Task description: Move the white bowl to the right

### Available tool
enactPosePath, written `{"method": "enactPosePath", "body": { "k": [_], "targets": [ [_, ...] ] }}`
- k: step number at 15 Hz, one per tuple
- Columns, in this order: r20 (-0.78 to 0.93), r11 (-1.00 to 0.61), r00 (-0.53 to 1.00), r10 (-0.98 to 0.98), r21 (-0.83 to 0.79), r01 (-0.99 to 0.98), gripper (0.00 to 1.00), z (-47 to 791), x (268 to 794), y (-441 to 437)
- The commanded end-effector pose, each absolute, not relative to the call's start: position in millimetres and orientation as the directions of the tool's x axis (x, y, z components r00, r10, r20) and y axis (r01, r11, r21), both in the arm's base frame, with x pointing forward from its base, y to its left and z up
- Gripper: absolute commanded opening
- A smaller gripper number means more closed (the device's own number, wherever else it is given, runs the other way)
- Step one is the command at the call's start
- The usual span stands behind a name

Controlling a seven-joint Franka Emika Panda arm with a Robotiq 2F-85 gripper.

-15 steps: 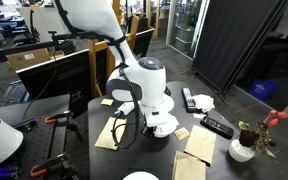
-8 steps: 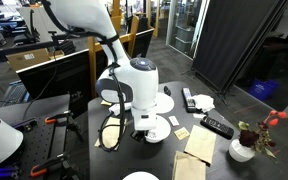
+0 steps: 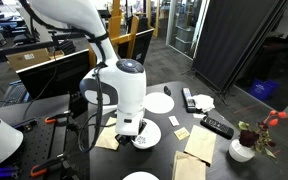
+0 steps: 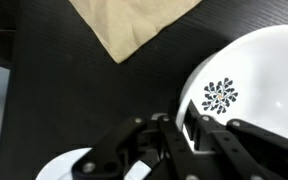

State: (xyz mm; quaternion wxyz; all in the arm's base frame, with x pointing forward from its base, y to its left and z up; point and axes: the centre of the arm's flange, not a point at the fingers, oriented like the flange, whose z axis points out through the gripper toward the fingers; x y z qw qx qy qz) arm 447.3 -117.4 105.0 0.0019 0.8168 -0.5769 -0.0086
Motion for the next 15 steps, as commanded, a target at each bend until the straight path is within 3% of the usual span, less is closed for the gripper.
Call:
{"method": "enactPosePath", "body": {
  "k": [1, 9, 10, 11, 13, 15],
  "targets": [
    [-0.018, -0.243, 0.243, -0.970, 0.063, -0.968, 0.03, 96.2, 414.2, -118.4],
    [0.050, -0.107, 0.111, -0.993, 0.070, -0.992, 0.03, 94.9, 407.3, -128.9],
    [0.051, -0.104, 0.108, -0.993, 0.070, -0.992, 0.14, 95.7, 407.2, -128.7],
    [0.054, -0.102, 0.106, -0.993, 0.073, -0.992, 0.36, 95.0, 407.1, -128.3],
    [0.053, -0.095, 0.100, -0.994, 0.090, -0.991, 0.40, 89.8, 402.1, -128.1],
    [0.050, -0.102, 0.108, -0.993, 0.108, -0.989, 0.54, 86.3, 398.2, -126.8]
  ]
}}
